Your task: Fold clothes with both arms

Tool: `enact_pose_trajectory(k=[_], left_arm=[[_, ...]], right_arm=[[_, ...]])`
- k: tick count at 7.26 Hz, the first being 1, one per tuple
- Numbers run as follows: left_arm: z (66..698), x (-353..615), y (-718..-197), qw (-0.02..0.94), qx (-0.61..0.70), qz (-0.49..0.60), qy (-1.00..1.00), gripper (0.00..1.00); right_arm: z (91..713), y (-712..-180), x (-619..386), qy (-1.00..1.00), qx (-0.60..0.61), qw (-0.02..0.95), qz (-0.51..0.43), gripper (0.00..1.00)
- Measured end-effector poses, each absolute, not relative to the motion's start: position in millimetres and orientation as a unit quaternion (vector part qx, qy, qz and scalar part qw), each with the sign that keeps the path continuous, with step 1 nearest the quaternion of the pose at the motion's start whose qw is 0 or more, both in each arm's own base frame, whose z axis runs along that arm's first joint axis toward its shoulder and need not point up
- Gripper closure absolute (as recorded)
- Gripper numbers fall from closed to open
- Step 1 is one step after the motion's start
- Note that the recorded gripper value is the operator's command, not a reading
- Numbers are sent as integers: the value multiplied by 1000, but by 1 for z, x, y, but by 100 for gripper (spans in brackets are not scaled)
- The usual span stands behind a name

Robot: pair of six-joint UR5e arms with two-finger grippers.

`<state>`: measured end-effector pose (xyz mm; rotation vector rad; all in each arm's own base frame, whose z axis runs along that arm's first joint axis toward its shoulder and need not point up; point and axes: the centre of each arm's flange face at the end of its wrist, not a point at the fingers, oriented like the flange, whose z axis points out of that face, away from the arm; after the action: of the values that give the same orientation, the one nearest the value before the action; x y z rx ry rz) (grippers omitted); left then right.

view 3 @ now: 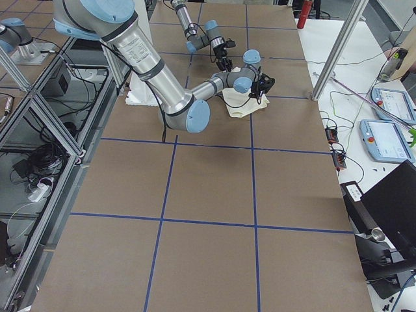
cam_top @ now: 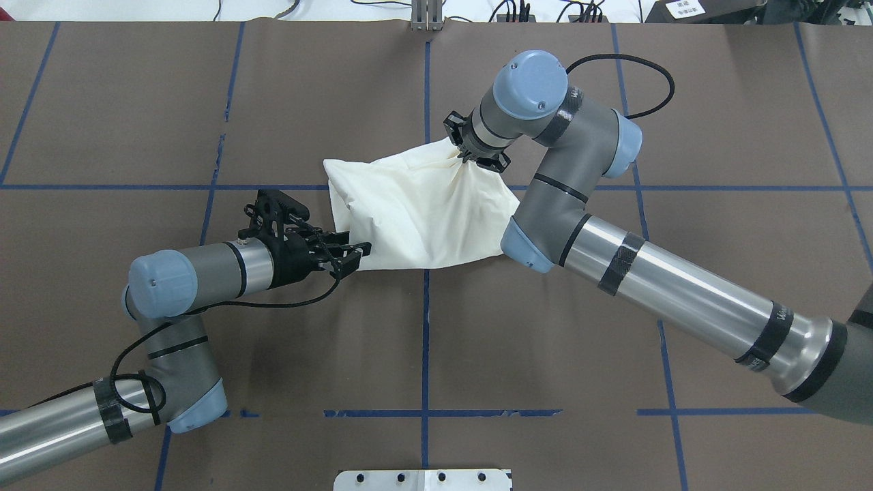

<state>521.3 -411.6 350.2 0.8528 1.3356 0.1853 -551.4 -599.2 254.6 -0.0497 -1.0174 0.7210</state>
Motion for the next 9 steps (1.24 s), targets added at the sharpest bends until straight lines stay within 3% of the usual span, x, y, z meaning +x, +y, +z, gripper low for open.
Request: enact_pose_trajectory(k=[9], left_arm=[[346,522,-362,689,305,70,654,100]], right_arm=[[267,-602,-549,-468,-26,814,343,100]])
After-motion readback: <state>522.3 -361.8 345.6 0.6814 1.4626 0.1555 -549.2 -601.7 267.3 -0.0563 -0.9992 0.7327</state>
